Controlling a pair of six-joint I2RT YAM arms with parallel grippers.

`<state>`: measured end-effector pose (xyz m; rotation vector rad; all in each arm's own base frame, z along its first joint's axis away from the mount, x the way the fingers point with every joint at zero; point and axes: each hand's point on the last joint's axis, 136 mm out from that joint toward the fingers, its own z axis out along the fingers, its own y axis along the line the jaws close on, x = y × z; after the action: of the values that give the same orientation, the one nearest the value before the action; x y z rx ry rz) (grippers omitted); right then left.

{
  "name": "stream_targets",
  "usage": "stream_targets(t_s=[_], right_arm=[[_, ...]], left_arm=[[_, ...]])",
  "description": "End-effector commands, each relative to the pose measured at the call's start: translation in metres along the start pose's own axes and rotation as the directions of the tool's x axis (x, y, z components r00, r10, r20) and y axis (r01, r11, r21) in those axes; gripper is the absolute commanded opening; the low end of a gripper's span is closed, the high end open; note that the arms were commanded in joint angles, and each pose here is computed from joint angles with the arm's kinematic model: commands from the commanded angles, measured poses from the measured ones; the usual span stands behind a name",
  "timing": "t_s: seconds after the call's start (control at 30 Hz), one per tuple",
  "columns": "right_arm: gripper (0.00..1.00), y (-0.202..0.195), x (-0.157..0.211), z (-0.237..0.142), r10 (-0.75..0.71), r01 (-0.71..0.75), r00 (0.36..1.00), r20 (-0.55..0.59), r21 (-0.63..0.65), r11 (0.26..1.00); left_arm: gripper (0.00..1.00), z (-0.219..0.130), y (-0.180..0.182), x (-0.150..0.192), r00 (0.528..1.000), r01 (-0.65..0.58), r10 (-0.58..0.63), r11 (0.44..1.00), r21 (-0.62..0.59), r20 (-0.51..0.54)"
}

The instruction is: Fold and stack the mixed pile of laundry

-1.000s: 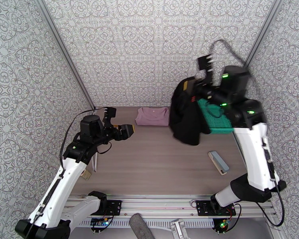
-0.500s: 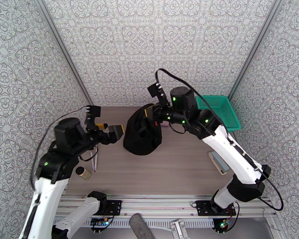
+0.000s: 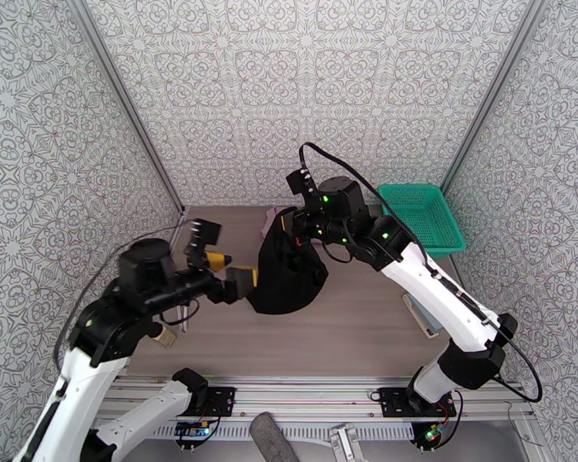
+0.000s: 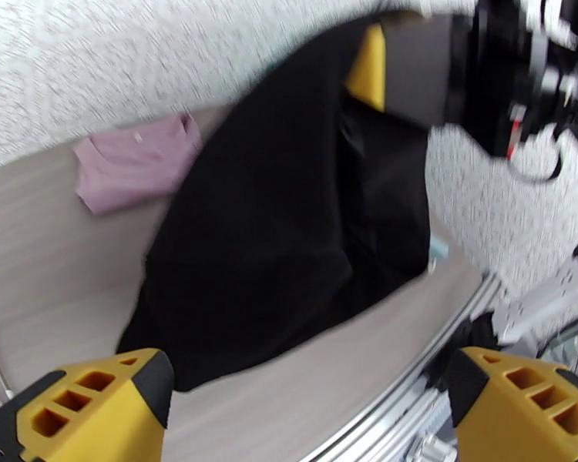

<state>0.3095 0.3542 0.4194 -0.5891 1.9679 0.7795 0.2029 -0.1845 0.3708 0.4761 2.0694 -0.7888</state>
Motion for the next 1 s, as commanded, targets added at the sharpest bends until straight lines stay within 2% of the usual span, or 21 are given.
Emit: stream_targets(t_s=[0.0,0.17,0.33,0.57,0.67,0.8,0.97], right_arm=[[0.00,0.001,-0.006,-0.002,0.019,-0.019,1.000,0.024,-0.008,1.000],[0.00,0.001,-0.003,-0.003,0.019,-0.019,1.000,0.015,-0.006,1.000],[0.00,0.002,-0.001,-0.003,0.019,-0.019,1.000,0.008,-0.011,1.000],[0.00,0.004,0.003,-0.002,0.017,-0.017,1.000,-0.004,-0.015,1.000],[0.00,0.001,0.005,-0.002,0.015,-0.015,1.000,-0.008,-0.006,1.000],[0.00,-0.001,0.009,-0.001,0.016,-0.016,1.000,-0.017,0.004,1.000],[0.00,-0.001,0.015,0.005,0.023,-0.023,0.999,-0.036,0.000,1.000]], left_arm=[[0.99,0.025,0.009,-0.005,0.999,-0.053,0.054,0.993,-0.102,0.005],[0.99,0.052,0.017,-0.013,0.997,-0.072,0.076,0.971,-0.227,0.009],[0.99,0.067,0.015,-0.016,0.996,-0.075,0.082,0.963,-0.260,0.018],[0.99,0.059,0.046,-0.017,0.995,-0.078,0.098,0.899,-0.431,0.025],[0.99,0.050,0.059,-0.016,0.996,-0.071,0.090,0.881,-0.468,0.019],[0.92,0.042,0.066,-0.015,0.997,-0.050,0.071,0.888,-0.456,0.029],[0.72,0.045,0.065,-0.016,0.998,-0.038,0.055,0.921,-0.388,0.034]])
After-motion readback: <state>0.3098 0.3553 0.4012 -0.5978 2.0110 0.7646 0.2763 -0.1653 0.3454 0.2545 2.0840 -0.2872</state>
